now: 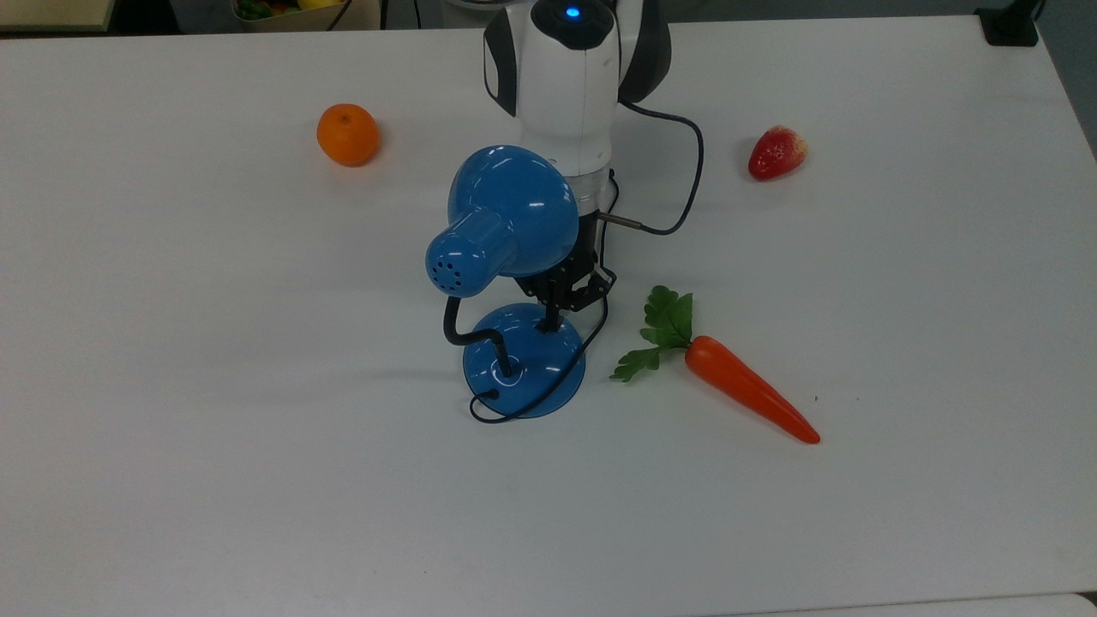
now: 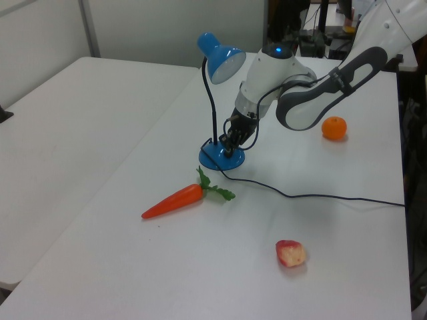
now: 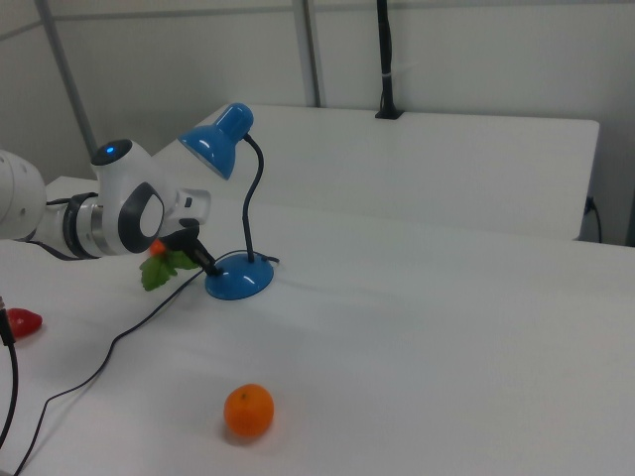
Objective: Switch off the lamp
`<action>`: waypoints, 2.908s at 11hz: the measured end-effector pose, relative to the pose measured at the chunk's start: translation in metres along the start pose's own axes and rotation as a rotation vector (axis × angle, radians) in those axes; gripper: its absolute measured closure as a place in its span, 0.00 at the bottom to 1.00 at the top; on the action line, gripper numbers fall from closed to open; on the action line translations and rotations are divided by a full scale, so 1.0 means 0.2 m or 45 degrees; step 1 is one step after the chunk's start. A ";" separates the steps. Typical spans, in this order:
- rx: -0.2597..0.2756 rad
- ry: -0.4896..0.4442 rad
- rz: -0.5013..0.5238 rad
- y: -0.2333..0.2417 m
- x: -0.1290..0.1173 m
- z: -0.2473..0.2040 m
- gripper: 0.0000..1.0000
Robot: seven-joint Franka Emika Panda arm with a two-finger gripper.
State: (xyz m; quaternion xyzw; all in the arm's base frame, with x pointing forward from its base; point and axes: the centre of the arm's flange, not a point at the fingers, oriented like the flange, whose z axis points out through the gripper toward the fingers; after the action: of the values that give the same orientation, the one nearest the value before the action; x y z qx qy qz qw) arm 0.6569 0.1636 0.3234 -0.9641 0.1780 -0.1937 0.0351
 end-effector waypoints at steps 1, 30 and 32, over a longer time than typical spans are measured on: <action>-0.002 -0.005 -0.007 -0.02 -0.02 0.02 0.99; -0.083 -0.623 -0.425 0.88 0.22 -1.22 0.00; -0.085 -0.620 -0.416 0.88 0.22 -1.24 0.00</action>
State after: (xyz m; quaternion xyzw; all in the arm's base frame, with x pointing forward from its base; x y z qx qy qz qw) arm 0.5415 -0.0169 0.5436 -0.9988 0.0129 0.0461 0.0135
